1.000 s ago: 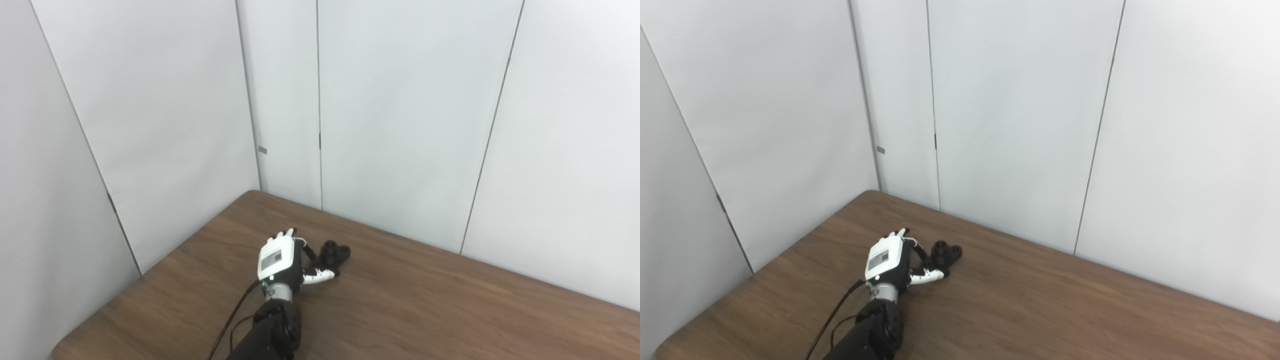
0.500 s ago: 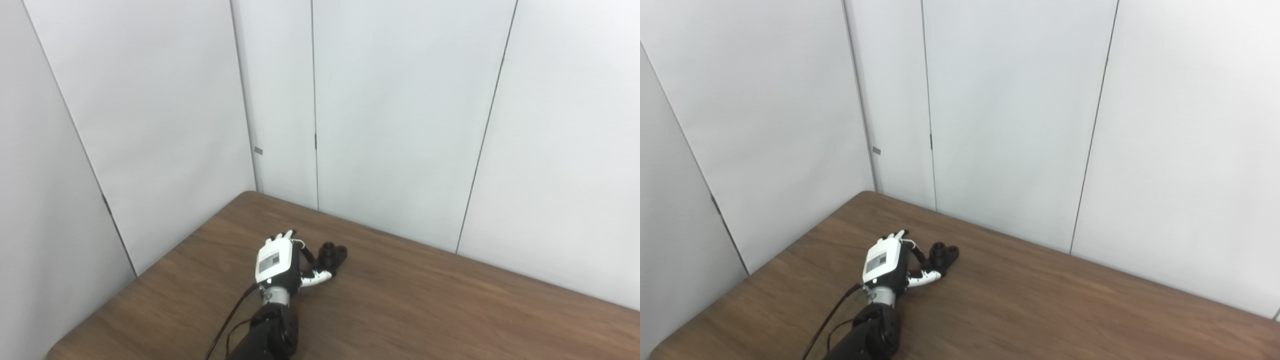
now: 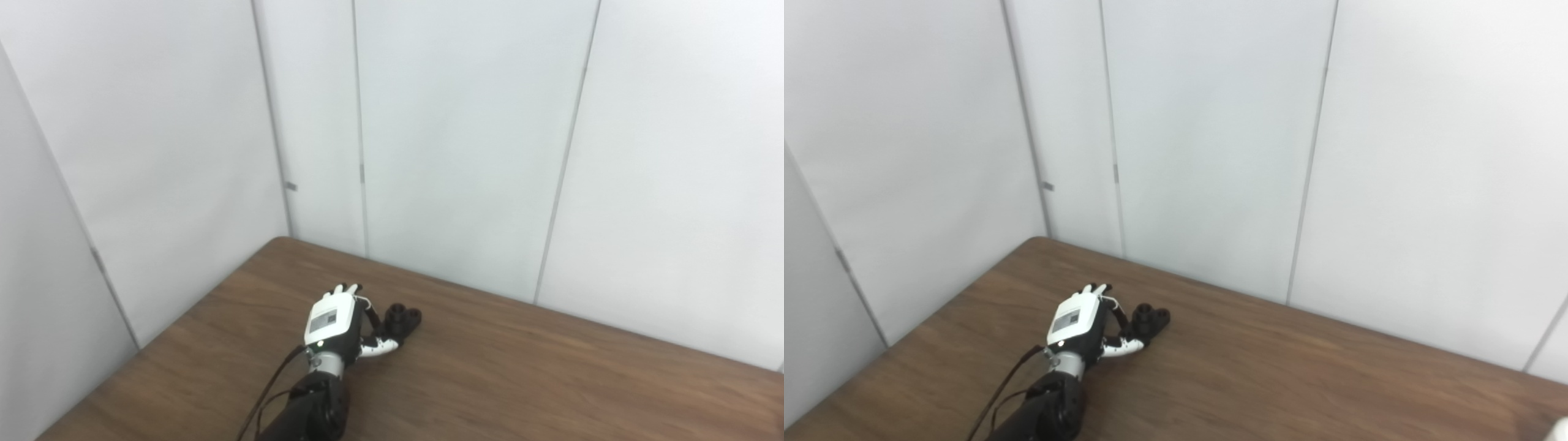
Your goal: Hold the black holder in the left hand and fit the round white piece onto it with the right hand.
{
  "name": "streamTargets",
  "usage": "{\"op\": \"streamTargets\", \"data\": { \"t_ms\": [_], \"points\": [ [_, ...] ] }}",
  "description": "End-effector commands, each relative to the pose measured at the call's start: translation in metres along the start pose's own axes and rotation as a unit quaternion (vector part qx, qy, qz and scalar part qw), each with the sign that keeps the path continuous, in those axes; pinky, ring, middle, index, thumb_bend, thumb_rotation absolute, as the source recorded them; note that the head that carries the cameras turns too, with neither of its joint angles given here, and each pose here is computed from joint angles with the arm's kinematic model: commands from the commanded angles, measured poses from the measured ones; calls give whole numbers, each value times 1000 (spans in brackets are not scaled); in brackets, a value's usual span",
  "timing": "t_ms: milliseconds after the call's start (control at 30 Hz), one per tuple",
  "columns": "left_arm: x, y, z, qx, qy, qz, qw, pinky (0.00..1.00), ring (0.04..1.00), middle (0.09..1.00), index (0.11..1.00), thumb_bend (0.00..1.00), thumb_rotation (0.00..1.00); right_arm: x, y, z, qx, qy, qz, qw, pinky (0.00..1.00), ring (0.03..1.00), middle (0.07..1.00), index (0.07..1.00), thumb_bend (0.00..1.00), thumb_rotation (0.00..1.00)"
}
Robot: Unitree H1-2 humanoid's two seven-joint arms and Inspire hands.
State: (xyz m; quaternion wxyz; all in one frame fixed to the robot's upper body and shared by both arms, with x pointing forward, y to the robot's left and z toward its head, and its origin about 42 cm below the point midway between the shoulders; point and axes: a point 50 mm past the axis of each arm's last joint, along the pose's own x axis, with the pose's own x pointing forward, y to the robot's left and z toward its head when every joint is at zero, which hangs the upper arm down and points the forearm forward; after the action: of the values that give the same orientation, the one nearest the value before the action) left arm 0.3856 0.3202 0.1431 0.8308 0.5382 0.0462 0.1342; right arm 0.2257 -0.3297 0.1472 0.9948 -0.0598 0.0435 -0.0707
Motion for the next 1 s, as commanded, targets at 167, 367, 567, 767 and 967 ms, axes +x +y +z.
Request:
{"op": "streamTargets", "data": {
  "t_ms": [167, 367, 567, 767, 967],
  "points": [
    [-14, 3, 46, 0, -100, -34, 994, 1000, 1000, 946, 482, 520, 49, 1, 9, 0, -13, -10, 6, 1000, 505, 717, 857, 894, 539, 795],
    [-31, -4, 71, 1, -158, -55, 986, 1000, 996, 934, 484, 519, 49, 2, 16, -1, -20, -20, 10, 1000, 485, 698, 838, 874, 505, 797],
    [-56, -18, 88, 2, -197, -66, 978, 1000, 982, 925, 481, 518, 52, 2, 26, 4, -18, -22, 18, 999, 471, 682, 819, 855, 490, 783],
    [-87, -33, 106, -12, -192, -66, 979, 1000, 983, 927, 482, 518, 50, 1, 22, 6, -5, -13, 39, 999, 535, 719, 835, 867, 440, 704],
    [-108, -55, 111, -38, -191, -70, 978, 1000, 967, 915, 482, 517, 52, 2, 19, 0, -5, -7, 40, 999, 534, 709, 817, 835, 531, 649]
  ]
}}
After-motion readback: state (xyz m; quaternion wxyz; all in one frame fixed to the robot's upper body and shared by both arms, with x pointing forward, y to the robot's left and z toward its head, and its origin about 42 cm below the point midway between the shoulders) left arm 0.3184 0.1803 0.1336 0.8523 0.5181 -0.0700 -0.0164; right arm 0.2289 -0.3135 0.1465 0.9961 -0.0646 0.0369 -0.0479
